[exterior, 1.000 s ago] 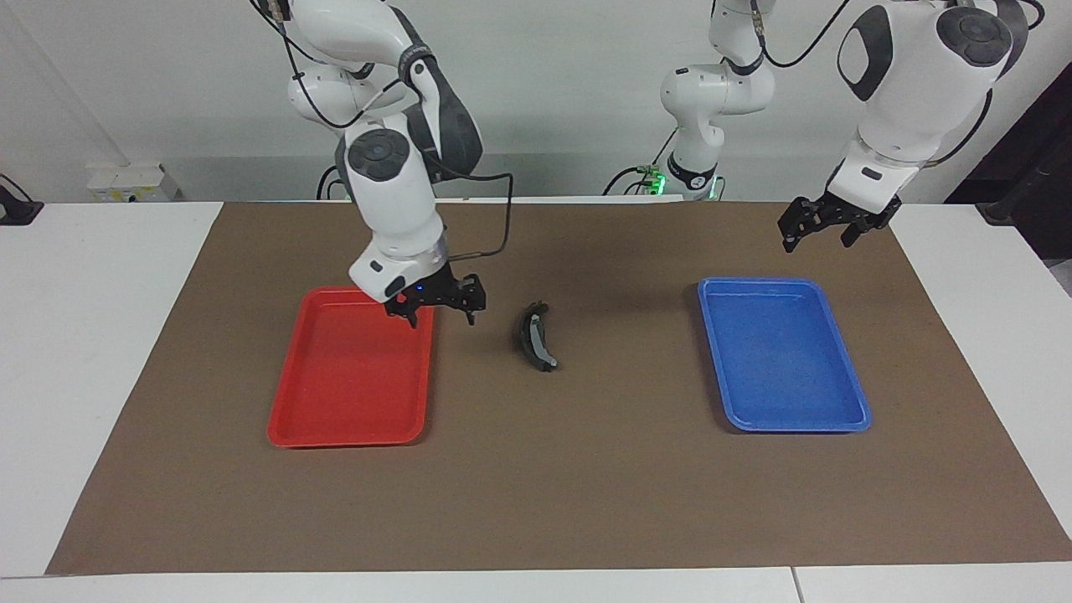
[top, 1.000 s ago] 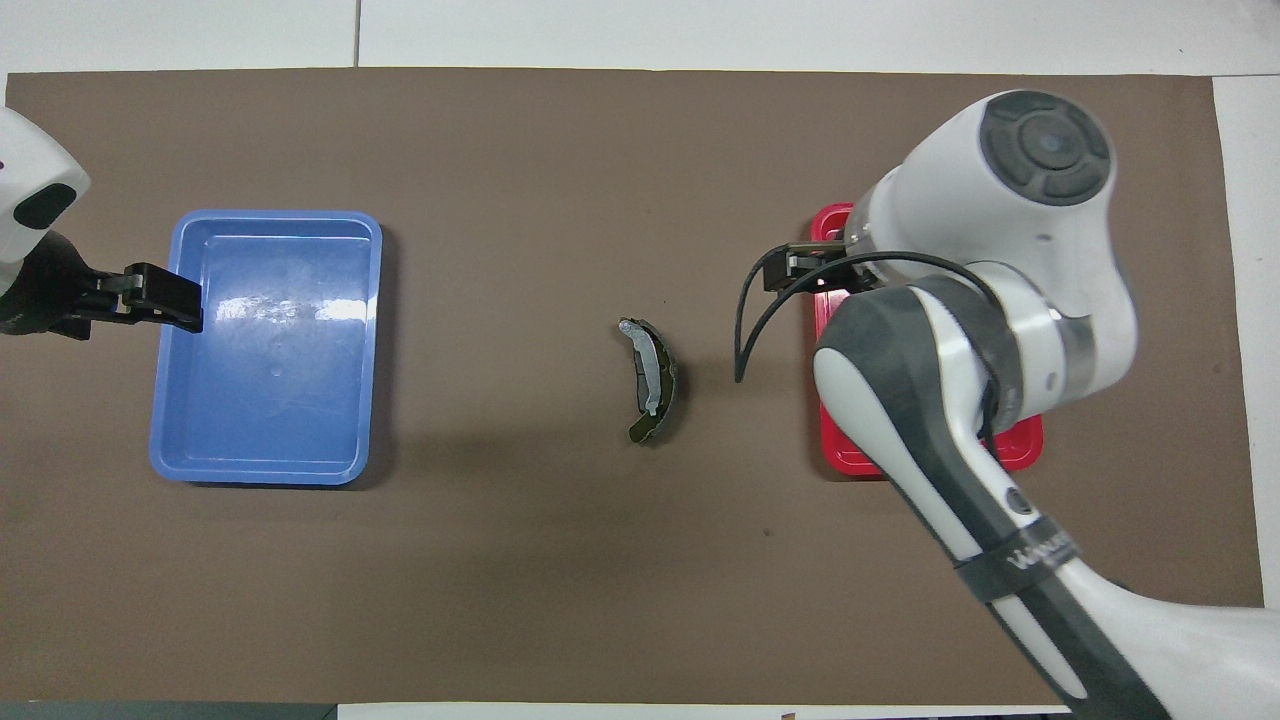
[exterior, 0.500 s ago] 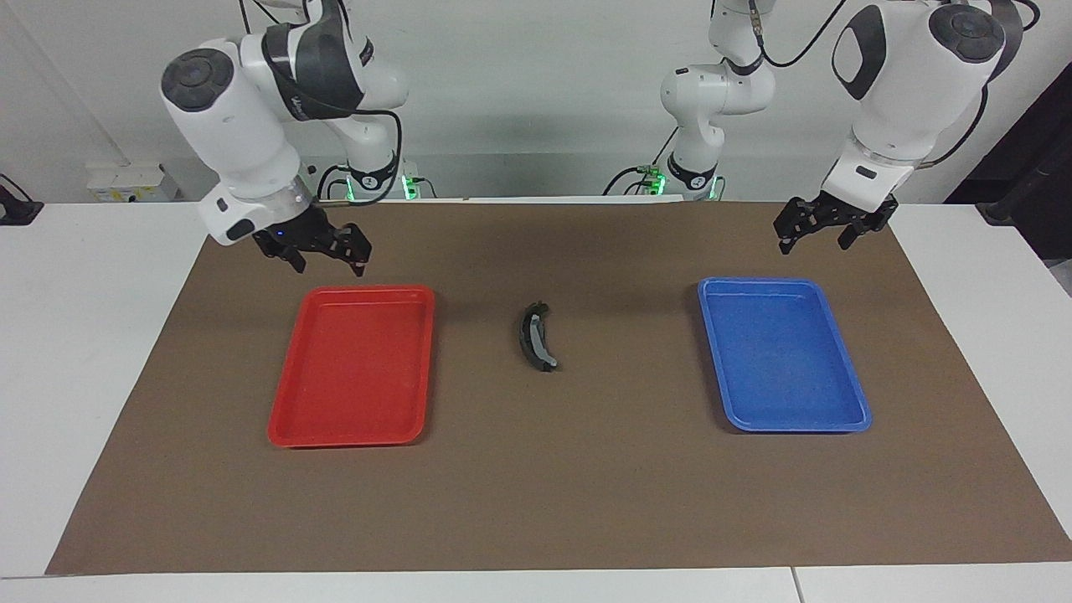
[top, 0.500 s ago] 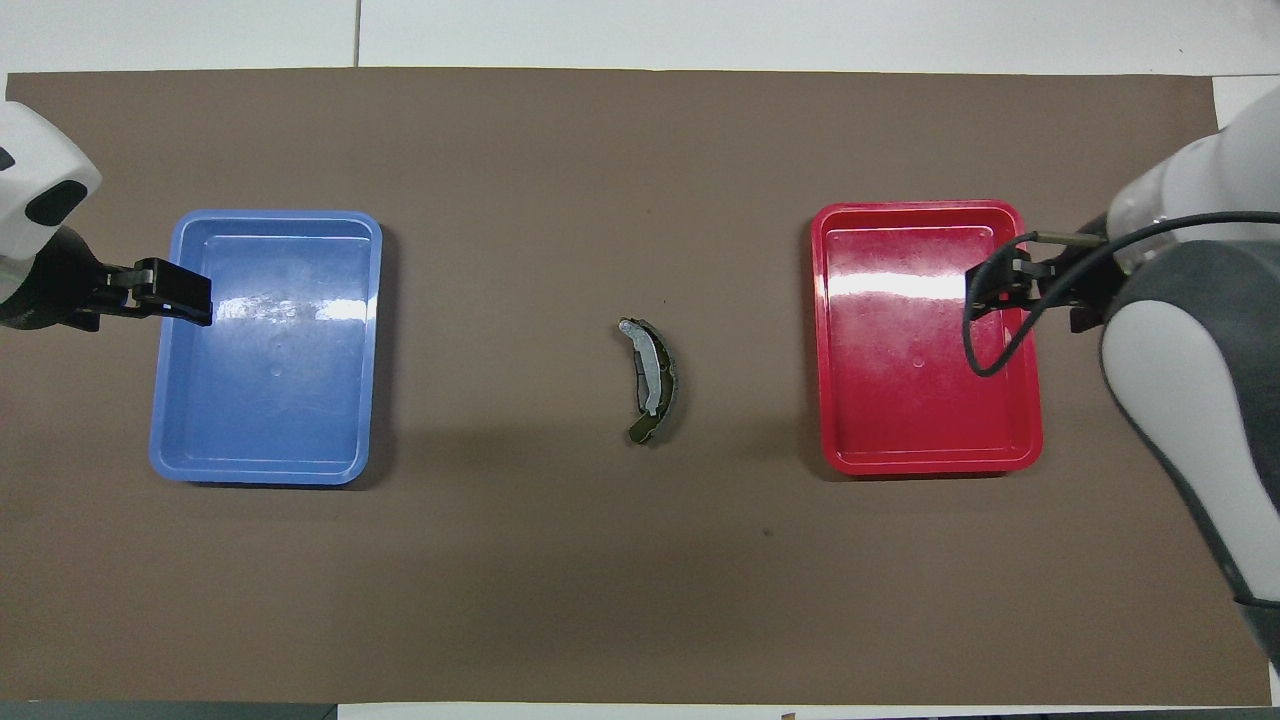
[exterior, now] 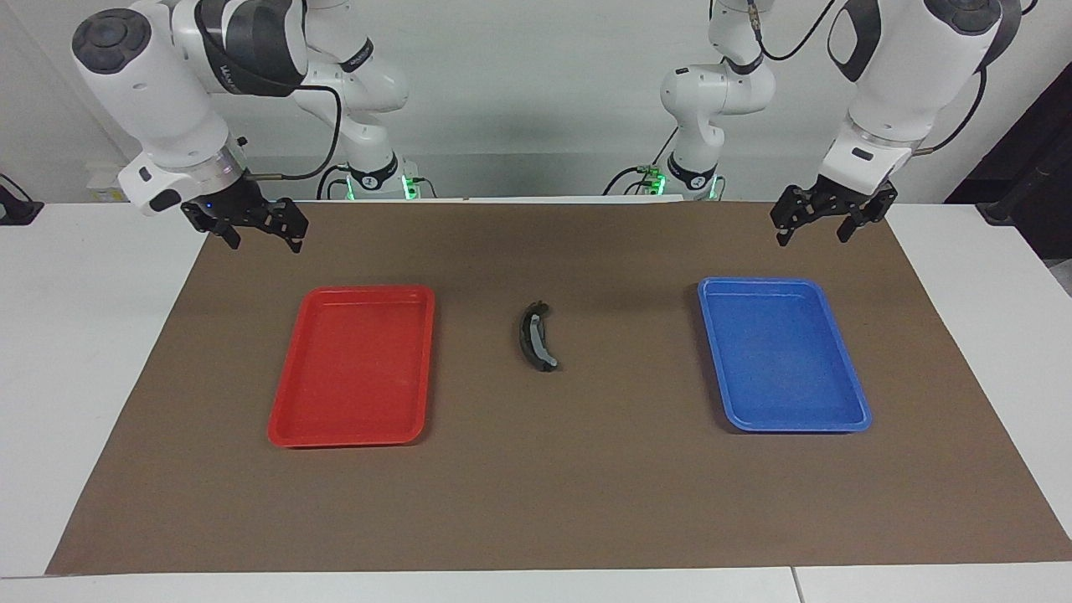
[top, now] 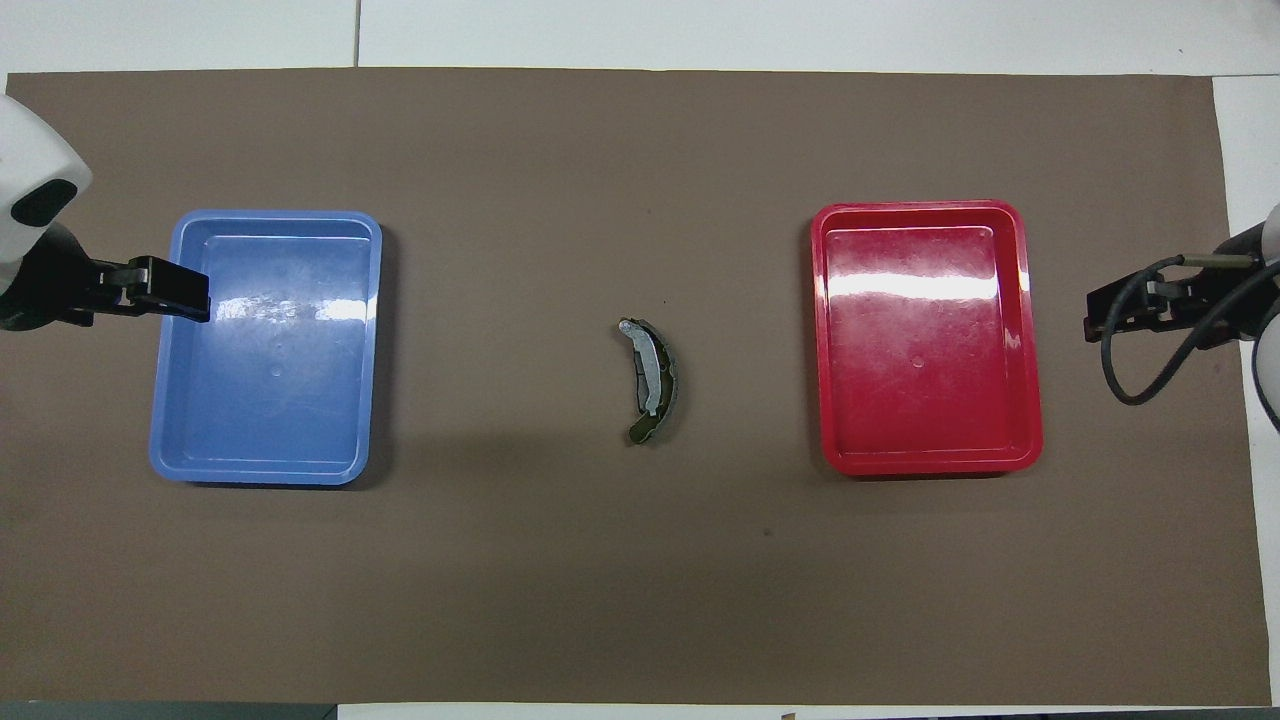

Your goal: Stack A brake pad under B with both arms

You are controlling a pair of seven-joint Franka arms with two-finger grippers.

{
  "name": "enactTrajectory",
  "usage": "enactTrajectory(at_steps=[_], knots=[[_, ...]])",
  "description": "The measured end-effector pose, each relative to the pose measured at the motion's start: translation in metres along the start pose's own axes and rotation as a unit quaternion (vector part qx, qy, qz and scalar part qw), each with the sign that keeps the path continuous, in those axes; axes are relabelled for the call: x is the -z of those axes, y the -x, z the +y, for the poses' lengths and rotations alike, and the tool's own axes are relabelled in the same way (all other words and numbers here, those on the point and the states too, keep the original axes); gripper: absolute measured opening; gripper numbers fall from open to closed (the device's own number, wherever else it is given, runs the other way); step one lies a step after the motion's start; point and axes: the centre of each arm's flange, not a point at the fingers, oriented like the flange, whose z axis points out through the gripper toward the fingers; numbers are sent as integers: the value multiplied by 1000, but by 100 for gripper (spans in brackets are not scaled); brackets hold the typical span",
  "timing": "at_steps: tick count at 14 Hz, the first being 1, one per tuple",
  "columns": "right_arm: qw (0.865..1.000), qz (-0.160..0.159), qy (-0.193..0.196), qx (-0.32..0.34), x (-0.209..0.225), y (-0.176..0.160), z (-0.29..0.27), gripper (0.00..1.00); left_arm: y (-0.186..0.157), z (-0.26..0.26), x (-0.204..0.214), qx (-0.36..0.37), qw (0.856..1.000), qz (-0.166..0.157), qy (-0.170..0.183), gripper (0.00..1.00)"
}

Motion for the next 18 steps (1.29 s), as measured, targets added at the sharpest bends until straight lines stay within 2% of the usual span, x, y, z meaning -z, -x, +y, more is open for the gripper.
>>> enactTrajectory(at_steps=[12,18], knots=[[1000,-3,-5,-18,0,4,32,100,1,-4,7,3,1000,-1,0,100],[1000,5,-7,-7,22,21,30,100,2,-2,7,2,1000,-2,0,100]])
